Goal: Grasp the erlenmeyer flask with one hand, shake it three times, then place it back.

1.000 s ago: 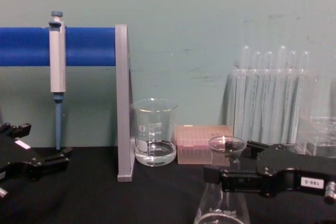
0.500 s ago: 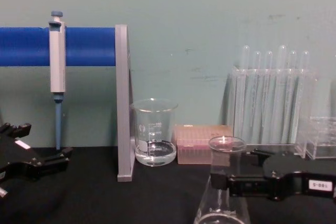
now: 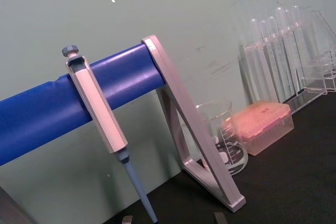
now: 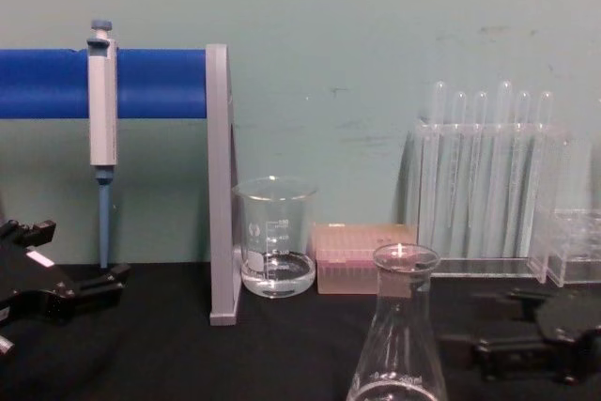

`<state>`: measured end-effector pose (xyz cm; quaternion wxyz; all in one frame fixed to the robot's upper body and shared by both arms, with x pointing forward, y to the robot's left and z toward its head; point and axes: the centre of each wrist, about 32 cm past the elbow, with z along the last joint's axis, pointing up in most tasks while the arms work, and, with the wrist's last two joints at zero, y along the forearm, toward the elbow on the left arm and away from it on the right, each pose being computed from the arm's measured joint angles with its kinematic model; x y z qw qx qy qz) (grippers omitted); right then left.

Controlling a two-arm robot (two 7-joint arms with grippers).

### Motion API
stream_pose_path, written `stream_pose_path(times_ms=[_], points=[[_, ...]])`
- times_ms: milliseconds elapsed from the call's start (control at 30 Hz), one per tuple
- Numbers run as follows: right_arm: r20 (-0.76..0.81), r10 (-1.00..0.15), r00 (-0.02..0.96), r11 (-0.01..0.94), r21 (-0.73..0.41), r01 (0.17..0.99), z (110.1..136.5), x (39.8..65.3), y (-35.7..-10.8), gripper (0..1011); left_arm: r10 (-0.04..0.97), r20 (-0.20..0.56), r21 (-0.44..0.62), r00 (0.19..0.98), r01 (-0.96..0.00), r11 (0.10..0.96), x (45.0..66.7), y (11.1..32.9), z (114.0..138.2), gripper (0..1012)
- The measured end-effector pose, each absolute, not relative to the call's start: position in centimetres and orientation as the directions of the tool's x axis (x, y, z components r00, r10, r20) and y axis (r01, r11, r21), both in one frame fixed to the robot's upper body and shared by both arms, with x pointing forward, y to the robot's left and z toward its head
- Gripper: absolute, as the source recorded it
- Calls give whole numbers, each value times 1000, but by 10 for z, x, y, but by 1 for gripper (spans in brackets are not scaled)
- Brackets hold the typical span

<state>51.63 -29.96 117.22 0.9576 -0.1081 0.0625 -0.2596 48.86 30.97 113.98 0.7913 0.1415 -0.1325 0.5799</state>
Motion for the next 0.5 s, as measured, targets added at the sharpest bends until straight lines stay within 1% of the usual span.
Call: stream_pose_path(times_ms=[67, 100, 200, 233, 300, 400, 500], points=[[-63, -524, 850, 829, -265, 492, 1175, 513, -307, 1003, 880, 374, 70, 292, -955, 287, 489, 310, 1140, 1001], [-63, -524, 850, 829, -265, 492, 1175, 513, -307, 1003, 880, 374, 70, 292, -955, 287, 489, 310, 1140, 1001], [-56, -560, 827, 800, -294, 522, 1181, 509, -320, 1003, 880, 374, 70, 292, -955, 287, 489, 310, 1140, 1001], [-56, -560, 827, 800, -294, 522, 1181, 509, -320, 1003, 880, 374, 70, 292, -955, 287, 489, 310, 1140, 1001], [-45, -596, 801, 774, -298, 559, 1185, 509, -328, 1002, 880, 374, 70, 292, -955, 287, 489, 310, 1140, 1001], [-33, -626, 779, 752, -290, 592, 1188, 511, -332, 1003, 880, 374, 70, 292, -955, 287, 489, 310, 1140, 1001], [-19, -675, 737, 715, -260, 648, 1191, 513, -333, 1002, 880, 374, 70, 292, -955, 287, 489, 310, 1140, 1001]])
